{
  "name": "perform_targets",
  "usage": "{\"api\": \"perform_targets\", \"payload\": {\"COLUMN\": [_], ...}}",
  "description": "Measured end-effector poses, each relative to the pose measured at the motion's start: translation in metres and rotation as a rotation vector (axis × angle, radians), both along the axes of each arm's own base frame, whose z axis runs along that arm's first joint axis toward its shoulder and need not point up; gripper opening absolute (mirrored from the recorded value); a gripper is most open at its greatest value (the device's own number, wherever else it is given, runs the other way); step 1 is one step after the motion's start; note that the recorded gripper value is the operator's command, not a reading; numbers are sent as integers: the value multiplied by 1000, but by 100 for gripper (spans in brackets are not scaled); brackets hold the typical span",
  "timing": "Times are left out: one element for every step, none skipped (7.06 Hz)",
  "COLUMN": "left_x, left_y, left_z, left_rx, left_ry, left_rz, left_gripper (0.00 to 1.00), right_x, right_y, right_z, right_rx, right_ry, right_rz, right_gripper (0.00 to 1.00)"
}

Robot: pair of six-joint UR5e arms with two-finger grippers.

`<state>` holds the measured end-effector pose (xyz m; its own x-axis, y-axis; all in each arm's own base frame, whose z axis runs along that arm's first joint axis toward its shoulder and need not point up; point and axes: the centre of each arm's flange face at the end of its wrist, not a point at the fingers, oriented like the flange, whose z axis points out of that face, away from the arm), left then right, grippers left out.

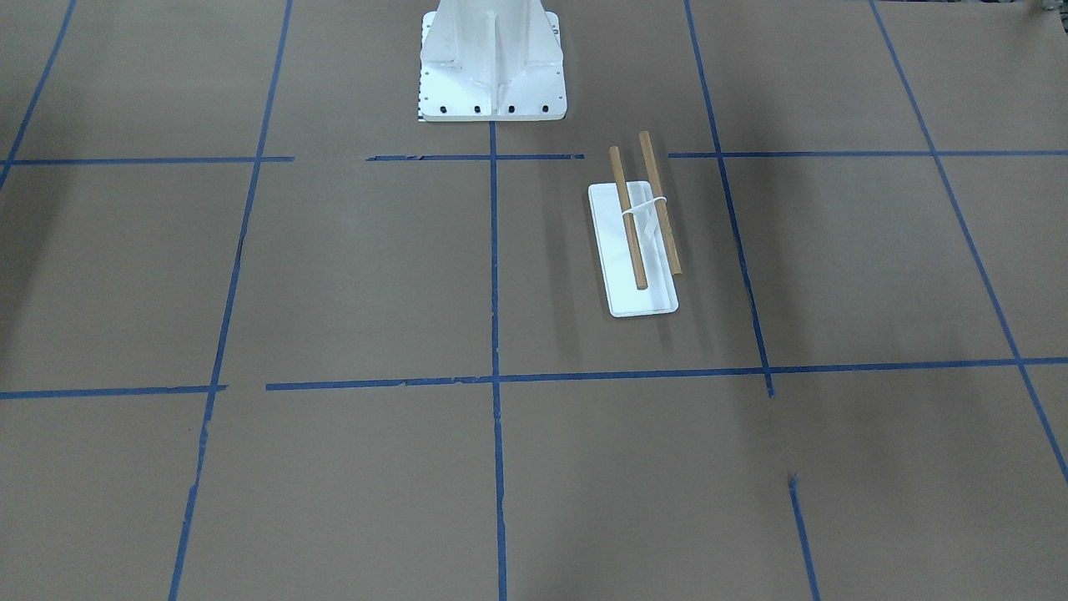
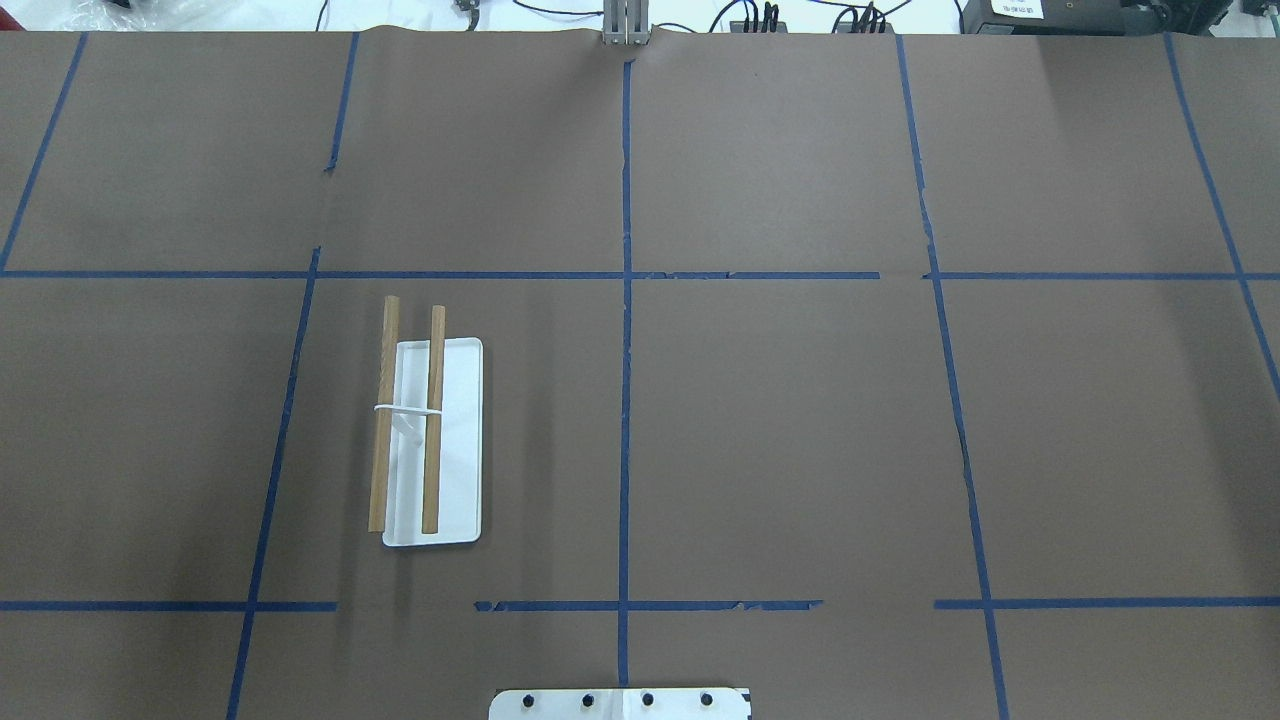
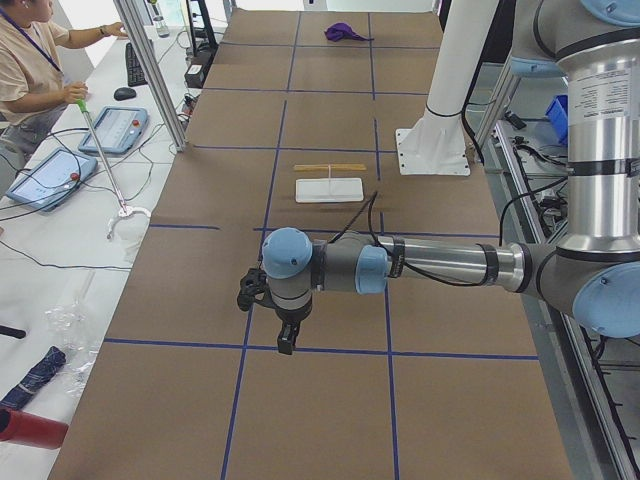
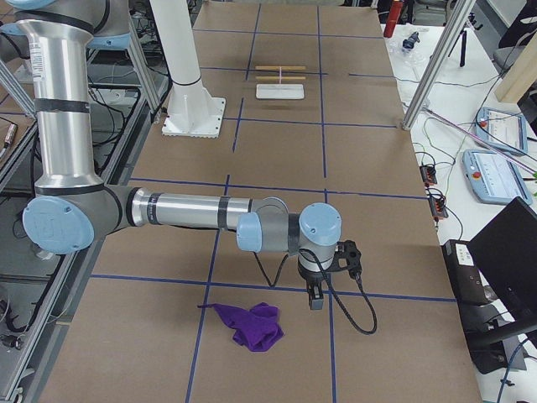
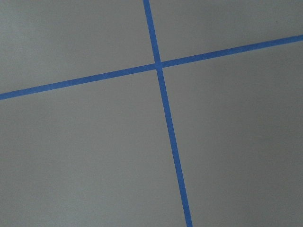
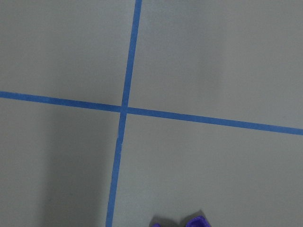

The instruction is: Hang towel on rack

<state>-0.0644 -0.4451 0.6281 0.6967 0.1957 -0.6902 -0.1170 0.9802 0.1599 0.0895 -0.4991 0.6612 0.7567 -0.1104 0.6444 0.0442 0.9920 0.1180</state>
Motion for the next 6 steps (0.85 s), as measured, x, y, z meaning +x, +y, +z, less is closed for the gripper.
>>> {"api": "perform_targets", "payload": {"left_x": [0,0,0,1,3,7], "left_y": [-1,-3,-6,-11,-17,-23], "left_z": [-1,-5,-10,-18,-27,-36], "left_rx": [3,10,29,72,144,232], "left_ry": [0,1,1,0,1,3], "left_rz": [0,0,2,5,10,18], "left_gripper": [100,100,100,100,100,100], "right_x": [0,0,0,0,0,0], "right_y": [0,0,0,0,-2,-4], "right_z": [0,0,0,-1,-5,-18], "right_rx": [0,0,0,1,12,41], "right_ry": [0,0,0,0,0,0], "right_rz": [0,0,0,1,-1,-4], "right_gripper": [100,100,100,100,100,100]}}
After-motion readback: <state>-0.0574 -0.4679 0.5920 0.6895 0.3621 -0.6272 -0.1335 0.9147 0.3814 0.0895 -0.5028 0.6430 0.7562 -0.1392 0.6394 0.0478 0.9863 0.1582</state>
